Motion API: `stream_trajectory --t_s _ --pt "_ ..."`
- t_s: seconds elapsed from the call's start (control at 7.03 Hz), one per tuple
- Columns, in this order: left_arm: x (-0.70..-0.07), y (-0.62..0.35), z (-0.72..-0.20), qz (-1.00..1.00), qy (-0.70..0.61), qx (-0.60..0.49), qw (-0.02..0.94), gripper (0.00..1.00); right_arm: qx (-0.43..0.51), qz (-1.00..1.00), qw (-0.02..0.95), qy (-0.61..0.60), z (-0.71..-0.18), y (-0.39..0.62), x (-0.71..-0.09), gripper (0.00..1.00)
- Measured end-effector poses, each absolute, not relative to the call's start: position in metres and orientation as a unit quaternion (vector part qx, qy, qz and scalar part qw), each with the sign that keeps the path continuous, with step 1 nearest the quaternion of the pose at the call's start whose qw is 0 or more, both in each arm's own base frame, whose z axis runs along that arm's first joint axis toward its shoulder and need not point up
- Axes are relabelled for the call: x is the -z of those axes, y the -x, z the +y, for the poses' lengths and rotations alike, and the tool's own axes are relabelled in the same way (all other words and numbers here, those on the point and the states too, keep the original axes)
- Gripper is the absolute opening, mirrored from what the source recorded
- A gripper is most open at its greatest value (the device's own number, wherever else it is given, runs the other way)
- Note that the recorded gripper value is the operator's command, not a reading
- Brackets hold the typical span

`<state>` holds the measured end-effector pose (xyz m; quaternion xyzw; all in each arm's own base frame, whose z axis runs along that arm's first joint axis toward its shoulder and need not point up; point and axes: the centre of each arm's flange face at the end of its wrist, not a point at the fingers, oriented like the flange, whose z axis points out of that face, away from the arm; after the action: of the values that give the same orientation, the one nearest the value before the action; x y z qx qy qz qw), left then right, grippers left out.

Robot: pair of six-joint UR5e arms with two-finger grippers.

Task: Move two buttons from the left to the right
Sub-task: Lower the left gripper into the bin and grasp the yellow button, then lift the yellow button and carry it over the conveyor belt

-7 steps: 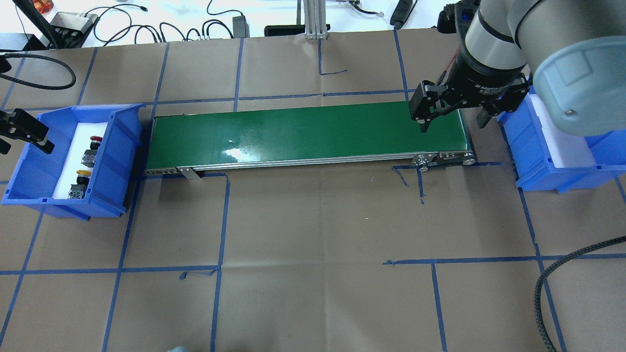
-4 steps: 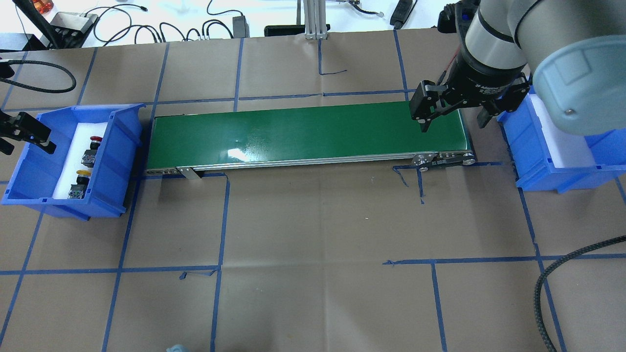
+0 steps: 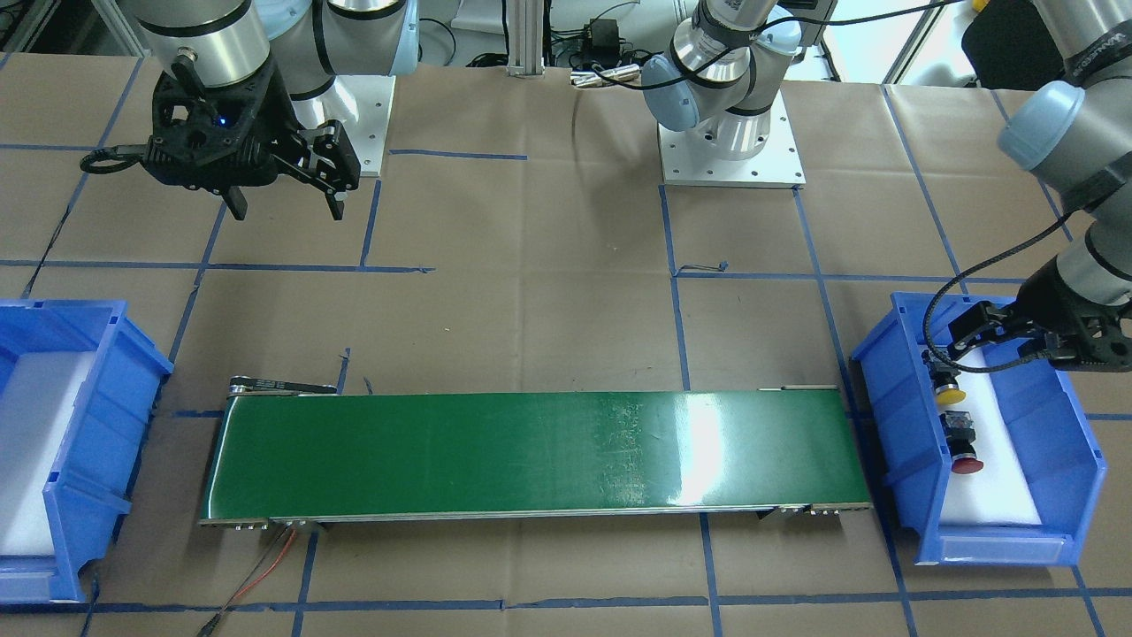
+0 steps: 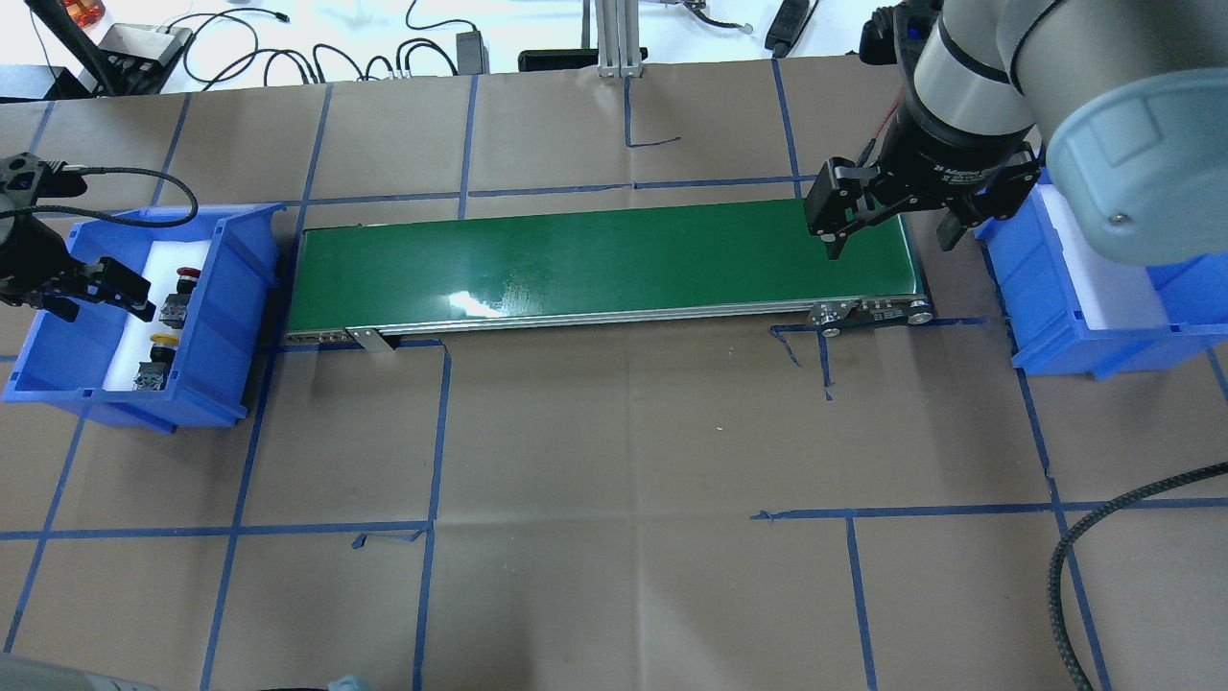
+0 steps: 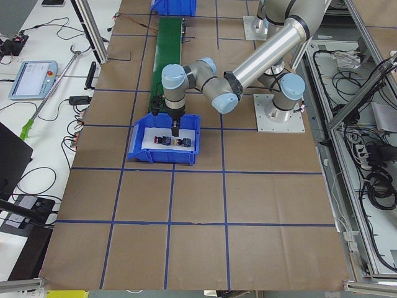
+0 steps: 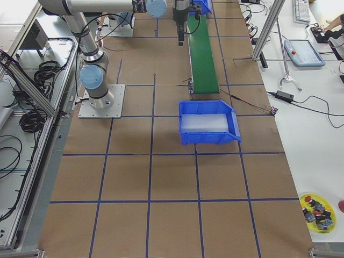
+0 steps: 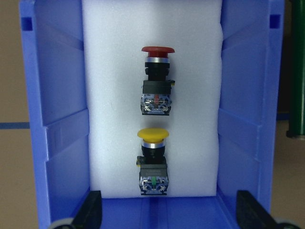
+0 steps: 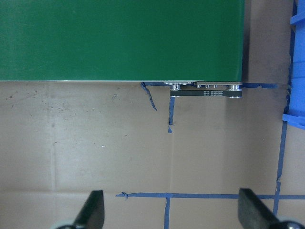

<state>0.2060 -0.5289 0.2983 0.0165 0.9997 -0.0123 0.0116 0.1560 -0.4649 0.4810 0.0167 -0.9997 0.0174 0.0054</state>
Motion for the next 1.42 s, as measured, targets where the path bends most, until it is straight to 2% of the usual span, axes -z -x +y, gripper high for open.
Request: stream_trajectory --t_s 0.28,1.0,1.14,1.42 --pt "-0.262 -0.211 -0.521 1.0 -0.008 0.021 0.013 1.0 -0.012 -1.0 0.004 -0.017 -0.467 -0.157 -0.476 1.0" --pt "-0.218 -0.22 -0.524 1.0 -0.002 0.017 0.001 1.0 -0.007 -1.0 0.005 -0.017 -0.47 -0.157 -0.471 1.0" --pt "-0.211 -0.221 -0.524 1.0 -0.001 0.012 0.0 0.95 -0.006 -1.0 0.005 -0.017 -0.47 -0.157 -0.471 1.0" --pt "-0.208 -0.222 -0.525 1.0 0.001 0.009 0.001 0.59 -0.006 -1.0 0.005 -0.017 -0.47 -0.157 -0.471 1.0"
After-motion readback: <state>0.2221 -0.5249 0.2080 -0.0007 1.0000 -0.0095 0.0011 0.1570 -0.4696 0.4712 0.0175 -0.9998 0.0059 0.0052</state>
